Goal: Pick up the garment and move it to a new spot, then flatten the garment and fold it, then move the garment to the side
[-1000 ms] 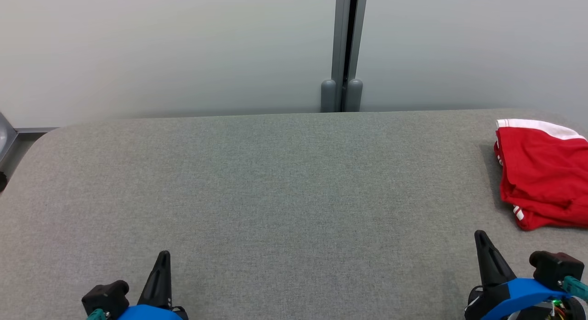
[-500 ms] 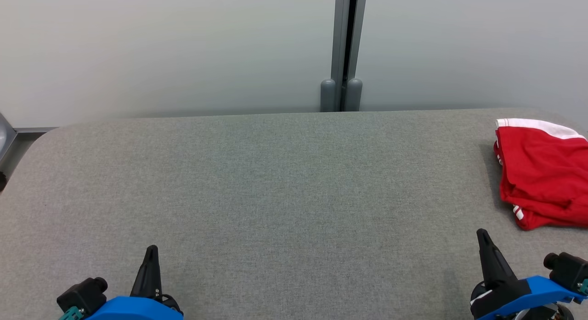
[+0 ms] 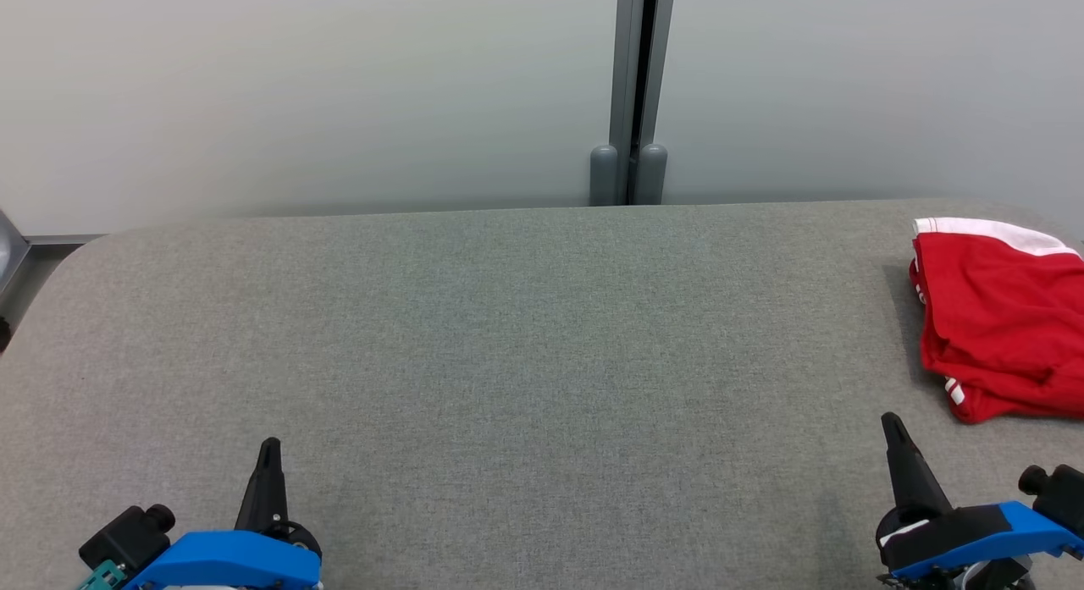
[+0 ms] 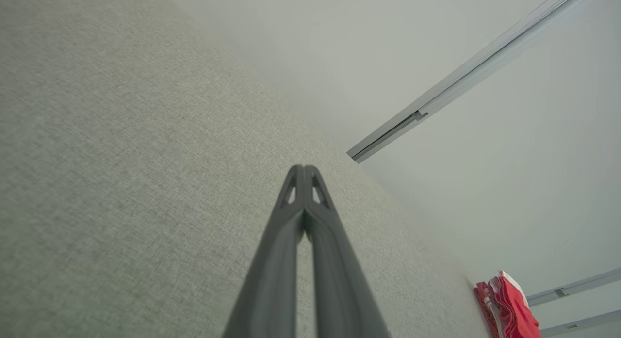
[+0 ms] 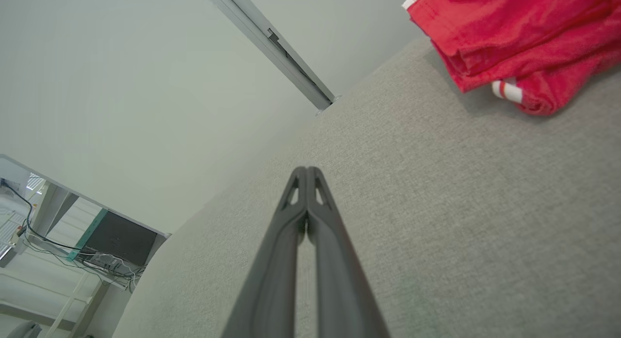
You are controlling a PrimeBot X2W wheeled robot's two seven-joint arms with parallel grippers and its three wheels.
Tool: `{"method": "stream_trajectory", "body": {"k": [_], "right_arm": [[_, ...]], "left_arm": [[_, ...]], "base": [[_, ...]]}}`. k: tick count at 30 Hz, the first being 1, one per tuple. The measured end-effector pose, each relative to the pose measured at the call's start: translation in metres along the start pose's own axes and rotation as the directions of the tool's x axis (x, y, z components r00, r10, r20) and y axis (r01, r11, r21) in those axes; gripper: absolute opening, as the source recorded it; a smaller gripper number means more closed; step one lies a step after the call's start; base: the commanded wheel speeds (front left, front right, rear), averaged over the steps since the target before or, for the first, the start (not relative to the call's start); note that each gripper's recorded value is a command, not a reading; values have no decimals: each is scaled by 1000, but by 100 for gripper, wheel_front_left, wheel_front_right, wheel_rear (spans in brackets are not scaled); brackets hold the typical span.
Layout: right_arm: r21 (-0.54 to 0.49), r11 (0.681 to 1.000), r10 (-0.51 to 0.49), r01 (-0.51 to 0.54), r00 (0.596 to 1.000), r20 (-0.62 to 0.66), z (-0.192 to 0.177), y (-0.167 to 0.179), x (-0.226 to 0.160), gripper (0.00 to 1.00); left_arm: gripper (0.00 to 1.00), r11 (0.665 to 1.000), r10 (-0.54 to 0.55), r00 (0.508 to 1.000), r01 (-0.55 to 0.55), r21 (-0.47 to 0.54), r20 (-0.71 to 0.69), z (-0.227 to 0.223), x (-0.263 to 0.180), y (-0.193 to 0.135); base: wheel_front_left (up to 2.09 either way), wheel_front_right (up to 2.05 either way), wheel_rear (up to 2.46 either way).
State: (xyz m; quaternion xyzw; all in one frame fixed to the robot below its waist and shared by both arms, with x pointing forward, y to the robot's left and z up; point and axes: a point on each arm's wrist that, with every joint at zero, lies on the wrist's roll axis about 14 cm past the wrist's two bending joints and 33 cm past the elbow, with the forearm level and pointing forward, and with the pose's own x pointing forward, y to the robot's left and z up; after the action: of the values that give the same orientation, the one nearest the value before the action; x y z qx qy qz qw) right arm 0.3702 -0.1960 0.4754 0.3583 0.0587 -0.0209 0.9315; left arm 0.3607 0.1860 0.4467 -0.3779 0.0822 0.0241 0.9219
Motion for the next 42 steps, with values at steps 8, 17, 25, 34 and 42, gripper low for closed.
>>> {"method": "stream_trajectory", "body": {"k": [8, 17, 25, 34, 42], "right_arm": [[106, 994, 6, -7, 1000, 9, 3, 2, 2, 0], [214, 977, 18, -21, 1000, 20, 6, 5, 4, 0], [297, 954, 23, -29, 999, 24, 8, 6, 5, 0], [385, 922, 32, -43, 999, 35, 11, 9, 7, 0], [453, 890, 40, -56, 998, 43, 13, 11, 9, 0]], "left_arm": [[0, 995, 3, 1000, -2, -101, 13, 6, 2, -1], [0, 980, -5, 1000, 10, -200, 26, 13, 6, -6], [0, 959, -8, 999, 18, -283, 38, 19, 7, -7], [0, 930, -18, 999, 33, -365, 44, 23, 9, -11], [0, 901, -28, 998, 51, -432, 59, 29, 11, -14]], "base": [[0, 0, 0], [0, 0, 0], [0, 0, 0], [0, 0, 0], [0, 0, 0]]}}
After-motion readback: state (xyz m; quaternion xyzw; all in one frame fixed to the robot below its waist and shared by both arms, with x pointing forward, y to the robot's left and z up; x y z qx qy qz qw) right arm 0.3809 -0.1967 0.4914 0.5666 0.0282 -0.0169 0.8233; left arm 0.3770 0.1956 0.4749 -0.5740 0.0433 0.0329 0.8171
